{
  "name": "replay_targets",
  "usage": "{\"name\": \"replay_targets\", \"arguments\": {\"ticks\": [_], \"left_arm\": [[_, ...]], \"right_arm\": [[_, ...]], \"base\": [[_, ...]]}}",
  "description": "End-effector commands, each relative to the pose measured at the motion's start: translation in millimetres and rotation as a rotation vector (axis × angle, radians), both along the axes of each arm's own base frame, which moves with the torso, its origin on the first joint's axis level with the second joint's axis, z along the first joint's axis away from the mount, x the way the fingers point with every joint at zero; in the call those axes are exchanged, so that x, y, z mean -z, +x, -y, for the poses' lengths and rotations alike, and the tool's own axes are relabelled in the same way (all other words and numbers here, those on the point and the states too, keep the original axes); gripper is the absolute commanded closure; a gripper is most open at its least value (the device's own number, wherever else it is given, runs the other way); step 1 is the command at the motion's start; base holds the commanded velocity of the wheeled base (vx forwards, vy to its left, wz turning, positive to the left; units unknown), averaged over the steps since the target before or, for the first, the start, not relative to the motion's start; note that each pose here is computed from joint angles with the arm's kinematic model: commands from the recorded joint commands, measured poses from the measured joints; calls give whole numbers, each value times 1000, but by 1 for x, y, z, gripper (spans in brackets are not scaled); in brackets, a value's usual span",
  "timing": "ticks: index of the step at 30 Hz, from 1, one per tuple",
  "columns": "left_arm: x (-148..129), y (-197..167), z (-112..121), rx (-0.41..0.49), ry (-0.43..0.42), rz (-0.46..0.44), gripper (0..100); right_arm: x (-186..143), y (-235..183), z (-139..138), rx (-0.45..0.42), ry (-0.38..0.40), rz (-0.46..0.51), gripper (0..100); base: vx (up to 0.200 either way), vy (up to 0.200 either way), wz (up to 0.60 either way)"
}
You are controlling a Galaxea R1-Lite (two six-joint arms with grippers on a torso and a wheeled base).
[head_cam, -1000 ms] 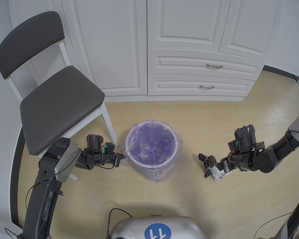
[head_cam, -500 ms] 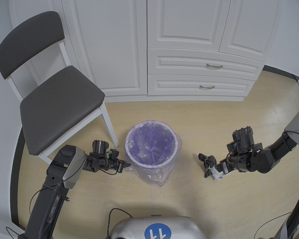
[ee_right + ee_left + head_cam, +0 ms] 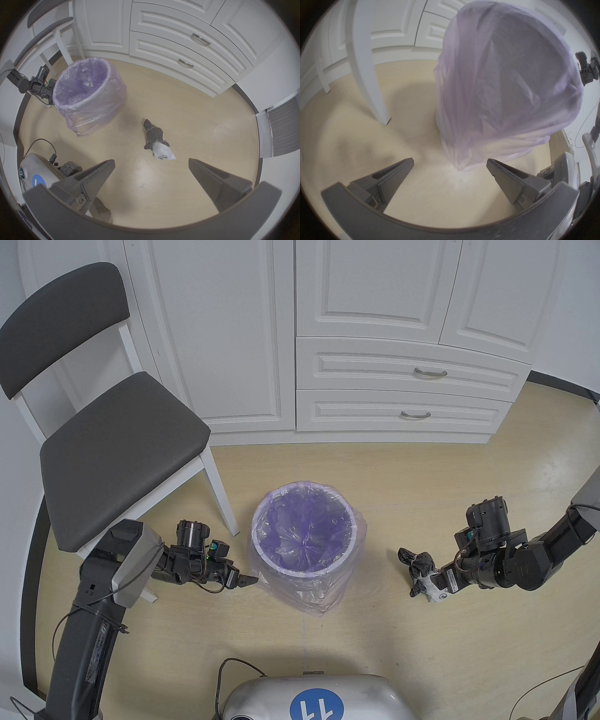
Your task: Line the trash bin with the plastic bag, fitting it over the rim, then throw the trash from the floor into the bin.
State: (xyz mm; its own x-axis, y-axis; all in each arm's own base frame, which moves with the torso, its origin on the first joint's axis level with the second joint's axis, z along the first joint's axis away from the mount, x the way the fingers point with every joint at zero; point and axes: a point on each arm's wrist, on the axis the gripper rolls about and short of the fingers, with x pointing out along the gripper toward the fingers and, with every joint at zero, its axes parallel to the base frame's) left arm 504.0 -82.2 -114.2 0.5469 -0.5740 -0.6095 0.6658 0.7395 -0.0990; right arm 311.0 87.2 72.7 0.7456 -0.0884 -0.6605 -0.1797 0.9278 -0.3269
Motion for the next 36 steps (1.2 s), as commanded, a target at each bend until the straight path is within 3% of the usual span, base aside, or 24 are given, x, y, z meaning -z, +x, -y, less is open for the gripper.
{"name": "replay_targets", "arguments": {"ticks": [1, 7, 15, 21, 33, 36], "left_arm": [[-83, -54, -8, -141, 170, -4, 0], [-111, -96, -3, -205, 256, 25, 0], [-144, -144, -7, -208, 263, 29, 0], [-166, -184, -8, -197, 240, 83, 0], [-196, -231, -2, -202, 152, 154, 0], [-210, -242, 9, -227, 86, 165, 0]], "right_arm": [[-5, -7, 1, -15, -13, 6, 0], [-13, -11, 4, -20, -17, 26, 0], [-29, -24, 7, -34, 9, 73, 0], [-43, -34, 9, -63, 45, 108, 0], [-62, -45, 15, -57, 60, 163, 0], [-69, -49, 16, -57, 66, 186, 0]], "base": [[0, 0, 0], [0, 0, 0], [0, 0, 0], [0, 0, 0], [0, 0, 0], [0, 0, 0]]}}
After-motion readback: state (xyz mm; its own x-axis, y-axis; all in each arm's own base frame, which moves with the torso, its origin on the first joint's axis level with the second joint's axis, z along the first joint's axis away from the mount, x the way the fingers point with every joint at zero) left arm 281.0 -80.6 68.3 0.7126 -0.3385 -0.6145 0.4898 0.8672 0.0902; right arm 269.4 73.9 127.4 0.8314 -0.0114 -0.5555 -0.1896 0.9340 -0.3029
